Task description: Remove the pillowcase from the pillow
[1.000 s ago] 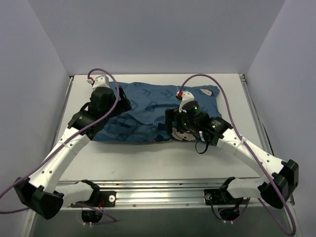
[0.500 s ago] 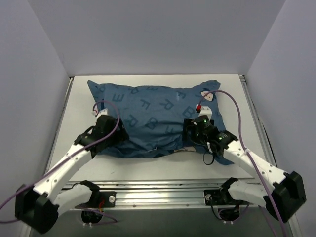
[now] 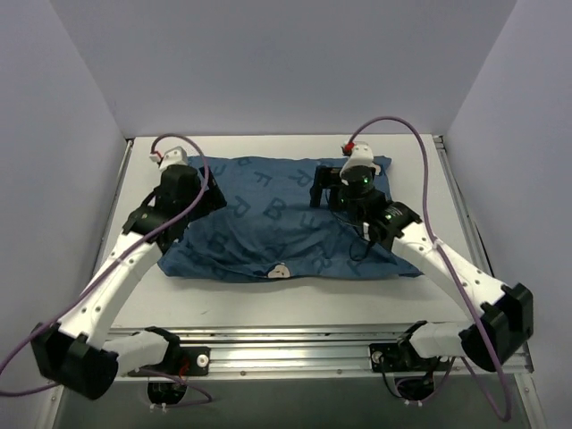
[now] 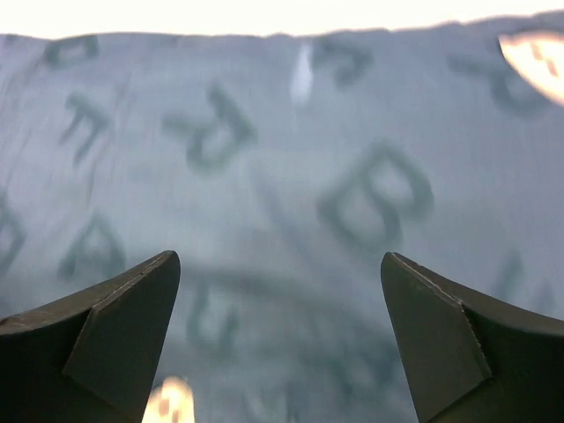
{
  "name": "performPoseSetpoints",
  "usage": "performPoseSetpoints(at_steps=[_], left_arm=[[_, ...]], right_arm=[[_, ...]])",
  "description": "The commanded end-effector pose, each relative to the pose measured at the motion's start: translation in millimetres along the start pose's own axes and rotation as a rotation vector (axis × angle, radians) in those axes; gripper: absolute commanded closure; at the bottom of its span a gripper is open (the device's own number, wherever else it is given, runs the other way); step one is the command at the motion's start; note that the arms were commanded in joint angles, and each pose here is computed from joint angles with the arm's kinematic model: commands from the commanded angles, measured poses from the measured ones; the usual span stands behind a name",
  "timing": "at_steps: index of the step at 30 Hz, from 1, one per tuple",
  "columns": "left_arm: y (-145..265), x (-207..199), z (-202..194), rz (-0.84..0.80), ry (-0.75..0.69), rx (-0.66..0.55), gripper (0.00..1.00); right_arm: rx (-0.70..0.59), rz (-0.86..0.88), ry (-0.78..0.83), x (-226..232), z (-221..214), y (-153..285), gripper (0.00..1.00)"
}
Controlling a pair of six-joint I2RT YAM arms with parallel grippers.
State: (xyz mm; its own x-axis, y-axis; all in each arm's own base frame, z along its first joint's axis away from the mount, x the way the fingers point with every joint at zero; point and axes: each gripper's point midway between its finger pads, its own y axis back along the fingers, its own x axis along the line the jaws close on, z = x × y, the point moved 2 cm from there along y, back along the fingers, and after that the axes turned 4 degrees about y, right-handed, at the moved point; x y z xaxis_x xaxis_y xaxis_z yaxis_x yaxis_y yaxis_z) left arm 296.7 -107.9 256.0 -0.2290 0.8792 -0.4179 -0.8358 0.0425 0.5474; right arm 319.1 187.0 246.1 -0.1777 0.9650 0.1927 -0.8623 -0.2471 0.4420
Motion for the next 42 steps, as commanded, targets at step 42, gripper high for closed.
performPoseSetpoints(at_steps=[42], left_arm=[[14,-47,-150,-0.453,0.103,0.229,0.05]], right_arm=[[-0.028,0.116,0.254,115,-25,4,0.13]])
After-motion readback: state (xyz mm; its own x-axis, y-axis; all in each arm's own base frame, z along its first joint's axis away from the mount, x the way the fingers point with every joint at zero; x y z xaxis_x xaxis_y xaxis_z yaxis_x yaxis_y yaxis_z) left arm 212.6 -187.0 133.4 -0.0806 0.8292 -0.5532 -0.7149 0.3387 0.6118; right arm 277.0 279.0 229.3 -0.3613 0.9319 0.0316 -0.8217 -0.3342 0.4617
